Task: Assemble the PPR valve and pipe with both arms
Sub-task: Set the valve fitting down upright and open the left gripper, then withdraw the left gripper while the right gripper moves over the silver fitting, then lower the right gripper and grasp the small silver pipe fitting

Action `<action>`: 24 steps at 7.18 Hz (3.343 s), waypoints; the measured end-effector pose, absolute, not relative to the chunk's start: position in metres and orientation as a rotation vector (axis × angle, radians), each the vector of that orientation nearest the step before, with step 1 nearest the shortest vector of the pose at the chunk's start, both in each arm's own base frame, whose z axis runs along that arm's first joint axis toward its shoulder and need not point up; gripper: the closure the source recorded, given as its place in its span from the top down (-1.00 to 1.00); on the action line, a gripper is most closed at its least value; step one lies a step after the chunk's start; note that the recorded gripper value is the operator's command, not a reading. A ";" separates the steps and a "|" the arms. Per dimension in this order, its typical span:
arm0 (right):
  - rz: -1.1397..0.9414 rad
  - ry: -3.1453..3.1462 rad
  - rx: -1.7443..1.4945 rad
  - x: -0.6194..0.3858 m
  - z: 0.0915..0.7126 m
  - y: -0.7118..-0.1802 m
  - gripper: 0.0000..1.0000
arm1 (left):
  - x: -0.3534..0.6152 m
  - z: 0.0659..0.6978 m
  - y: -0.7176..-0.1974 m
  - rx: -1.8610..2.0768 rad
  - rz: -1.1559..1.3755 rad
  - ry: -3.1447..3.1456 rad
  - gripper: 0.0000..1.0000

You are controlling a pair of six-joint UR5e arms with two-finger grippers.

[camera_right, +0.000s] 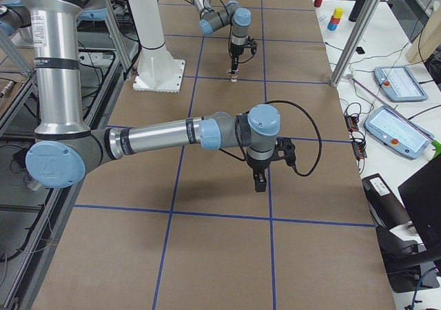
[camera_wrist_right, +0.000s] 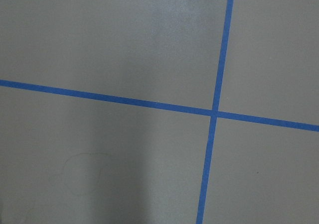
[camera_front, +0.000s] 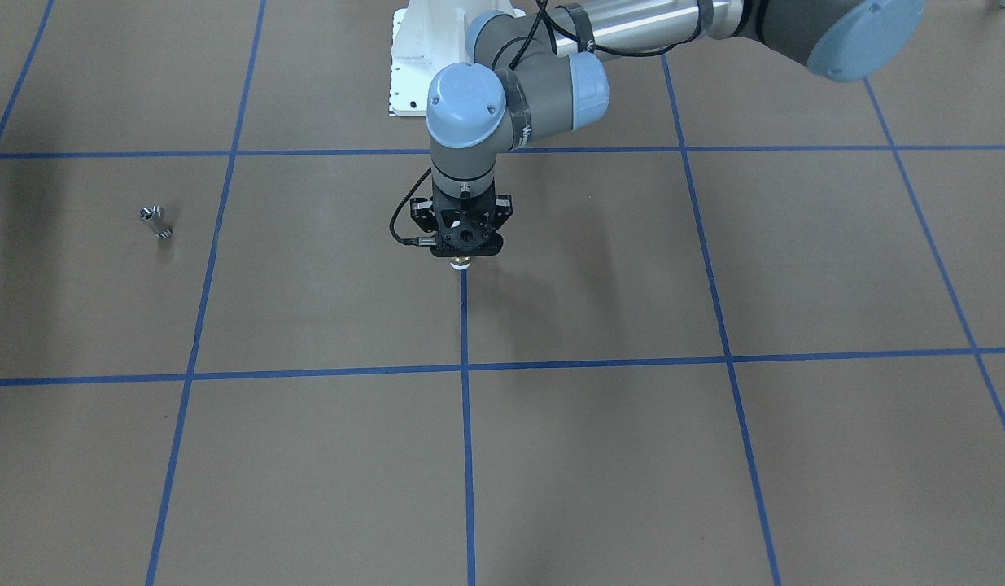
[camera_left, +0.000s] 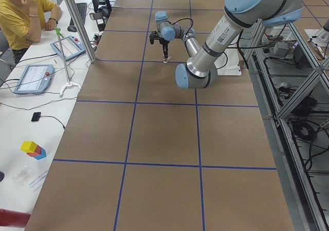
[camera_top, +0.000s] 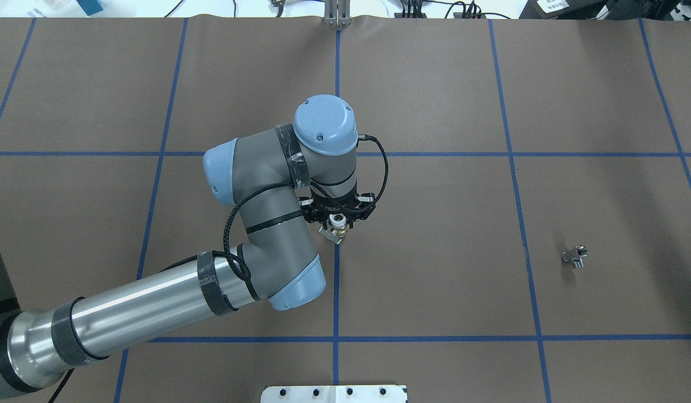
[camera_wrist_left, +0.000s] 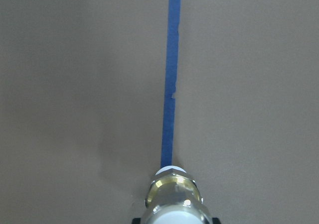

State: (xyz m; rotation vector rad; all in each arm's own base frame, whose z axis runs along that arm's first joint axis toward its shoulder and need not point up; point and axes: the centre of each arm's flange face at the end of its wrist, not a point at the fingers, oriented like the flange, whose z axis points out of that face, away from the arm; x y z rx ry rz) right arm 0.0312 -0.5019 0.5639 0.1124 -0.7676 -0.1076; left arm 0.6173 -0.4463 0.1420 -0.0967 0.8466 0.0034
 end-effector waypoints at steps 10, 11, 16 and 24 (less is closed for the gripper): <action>0.032 -0.841 0.135 -0.040 0.521 -0.507 1.00 | 0.398 0.178 -0.400 0.088 0.207 0.855 1.00; 0.064 -0.874 0.138 -0.061 0.514 -0.500 1.00 | 0.362 0.203 -0.402 0.121 0.256 0.819 1.00; 0.118 -0.870 0.066 -0.159 0.467 -0.406 1.00 | 0.227 0.321 -0.446 0.187 0.512 0.709 1.00; 0.065 -0.768 0.100 -0.277 0.495 -0.342 0.69 | 0.224 0.338 -0.453 0.165 0.516 0.695 1.00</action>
